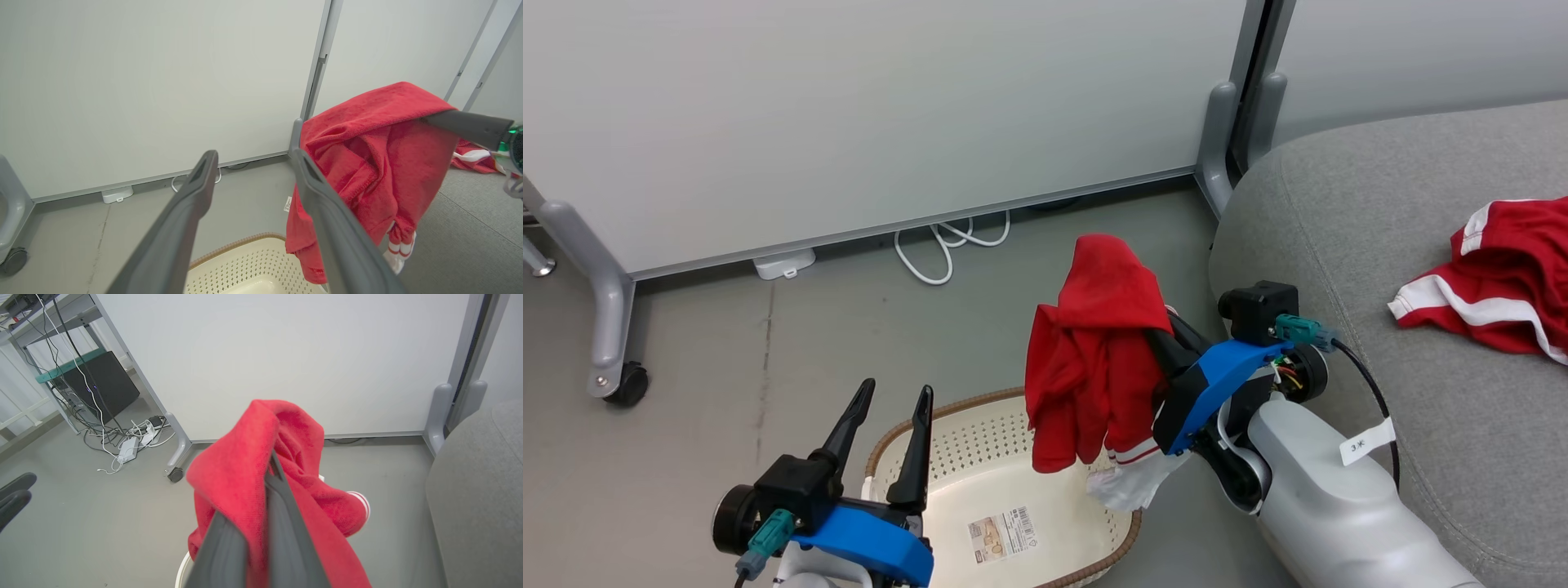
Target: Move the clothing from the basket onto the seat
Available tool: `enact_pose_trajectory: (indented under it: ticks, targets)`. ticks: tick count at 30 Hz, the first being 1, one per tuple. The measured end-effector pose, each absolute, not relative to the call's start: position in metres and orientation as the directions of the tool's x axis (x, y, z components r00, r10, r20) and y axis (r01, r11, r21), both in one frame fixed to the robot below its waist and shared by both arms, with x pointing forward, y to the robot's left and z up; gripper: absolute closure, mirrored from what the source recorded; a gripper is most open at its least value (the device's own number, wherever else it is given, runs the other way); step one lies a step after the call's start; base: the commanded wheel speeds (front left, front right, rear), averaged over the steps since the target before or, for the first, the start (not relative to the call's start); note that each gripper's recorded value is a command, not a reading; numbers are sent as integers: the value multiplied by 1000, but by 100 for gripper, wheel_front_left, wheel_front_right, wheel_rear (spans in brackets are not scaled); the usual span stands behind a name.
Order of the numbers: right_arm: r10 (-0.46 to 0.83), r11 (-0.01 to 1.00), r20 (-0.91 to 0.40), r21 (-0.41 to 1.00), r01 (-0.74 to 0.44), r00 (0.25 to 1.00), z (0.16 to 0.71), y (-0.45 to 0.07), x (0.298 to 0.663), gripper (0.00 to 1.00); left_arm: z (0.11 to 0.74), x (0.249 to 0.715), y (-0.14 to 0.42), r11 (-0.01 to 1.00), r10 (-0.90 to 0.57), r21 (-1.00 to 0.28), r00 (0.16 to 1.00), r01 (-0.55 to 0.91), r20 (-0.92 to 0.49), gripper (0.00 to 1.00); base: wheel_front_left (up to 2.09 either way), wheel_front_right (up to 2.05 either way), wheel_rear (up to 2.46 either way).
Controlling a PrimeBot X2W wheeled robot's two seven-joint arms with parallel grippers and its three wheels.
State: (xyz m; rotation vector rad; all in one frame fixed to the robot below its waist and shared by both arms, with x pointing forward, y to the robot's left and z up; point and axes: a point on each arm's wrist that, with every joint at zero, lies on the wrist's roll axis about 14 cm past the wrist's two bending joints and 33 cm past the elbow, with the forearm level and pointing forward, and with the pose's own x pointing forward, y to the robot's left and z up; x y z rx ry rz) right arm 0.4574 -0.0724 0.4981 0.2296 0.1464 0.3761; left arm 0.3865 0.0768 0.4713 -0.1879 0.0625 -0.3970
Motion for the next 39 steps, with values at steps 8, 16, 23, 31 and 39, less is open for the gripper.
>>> enact_pose_trajectory:
  ticks: [8,16,23,31,39]
  targets:
    - [319,923,-71,250,-292,945,506,-97,457,100,470,391,62,891,-420,-202,907,407,-22,0,0,0,0]
    - [211,952,-49,236,-194,976,512,-142,445,100,472,396,24,837,-520,-206,854,507,-11,0,0,0,0]
    - [82,968,-44,243,-69,996,512,-191,423,100,472,395,-17,768,-619,-213,785,604,-5,0,0,0,0]
    - [-69,977,-68,196,81,995,506,-249,389,100,470,390,-63,680,-717,-225,697,698,-4,0,0,0,0]
    - [-146,966,-94,201,163,985,495,-272,371,100,463,387,-85,630,-764,-234,645,741,-13,0,0,0,0]
